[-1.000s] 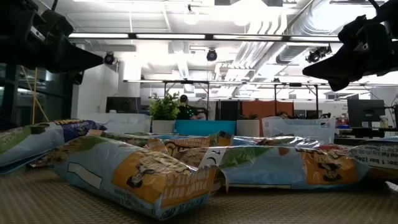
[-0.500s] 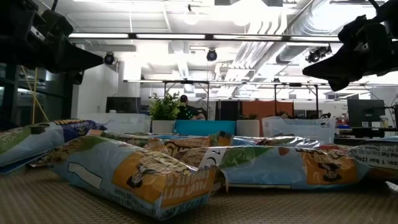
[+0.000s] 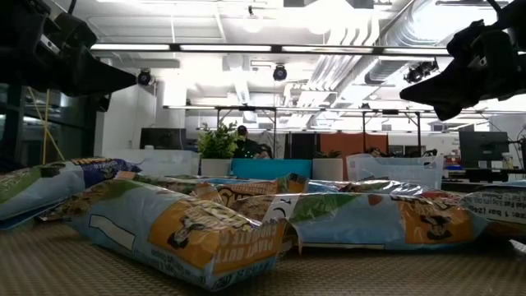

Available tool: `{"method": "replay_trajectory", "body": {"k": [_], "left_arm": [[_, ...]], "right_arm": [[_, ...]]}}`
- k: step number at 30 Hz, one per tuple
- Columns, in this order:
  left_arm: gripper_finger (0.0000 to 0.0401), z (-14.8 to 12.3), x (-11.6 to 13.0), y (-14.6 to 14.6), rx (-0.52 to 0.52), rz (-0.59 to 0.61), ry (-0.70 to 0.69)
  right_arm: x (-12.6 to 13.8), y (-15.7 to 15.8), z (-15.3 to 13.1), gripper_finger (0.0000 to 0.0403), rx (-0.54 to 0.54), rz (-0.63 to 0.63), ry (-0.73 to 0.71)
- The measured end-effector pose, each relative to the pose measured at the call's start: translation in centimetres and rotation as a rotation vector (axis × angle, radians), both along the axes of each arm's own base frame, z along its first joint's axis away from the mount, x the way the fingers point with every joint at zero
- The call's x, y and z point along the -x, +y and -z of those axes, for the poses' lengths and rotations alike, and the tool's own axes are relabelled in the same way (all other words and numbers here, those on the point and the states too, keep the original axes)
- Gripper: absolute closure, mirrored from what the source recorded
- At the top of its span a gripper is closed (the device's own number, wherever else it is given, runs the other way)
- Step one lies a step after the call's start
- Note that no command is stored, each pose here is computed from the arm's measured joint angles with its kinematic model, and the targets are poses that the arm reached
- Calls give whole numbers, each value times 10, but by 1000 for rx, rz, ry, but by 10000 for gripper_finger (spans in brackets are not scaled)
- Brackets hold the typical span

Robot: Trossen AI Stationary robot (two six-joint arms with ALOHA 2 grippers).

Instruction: Pick and place Granola Bars by type

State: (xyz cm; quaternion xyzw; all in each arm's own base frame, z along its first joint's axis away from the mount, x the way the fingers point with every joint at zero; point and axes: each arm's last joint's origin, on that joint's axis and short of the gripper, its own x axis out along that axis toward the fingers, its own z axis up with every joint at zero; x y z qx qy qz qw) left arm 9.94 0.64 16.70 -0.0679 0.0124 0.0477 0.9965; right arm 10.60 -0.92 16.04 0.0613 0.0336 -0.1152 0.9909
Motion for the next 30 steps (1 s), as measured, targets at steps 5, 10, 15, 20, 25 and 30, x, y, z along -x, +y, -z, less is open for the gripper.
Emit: {"method": "replay_trajectory", "body": {"k": [5, 10, 15, 20, 25, 30], "left_arm": [[400, 0, 0, 0, 0, 0, 0], [400, 0, 0, 0, 0, 0, 0], [400, 0, 0, 0, -47, -5, 5], [400, 0, 0, 0, -51, -1, 5], [400, 0, 0, 0, -52, -1, 5], [400, 0, 0, 0, -52, -1, 5]], "right_arm": [[0, 0, 0, 402, 0, 0, 0], [0, 0, 0, 402, 0, 0, 0], [0, 0, 0, 402, 0, 0, 0], [0, 0, 0, 402, 0, 0, 0], [0, 0, 0, 402, 0, 0, 0], [0, -1, -1, 402, -6, 43, -15]]}}
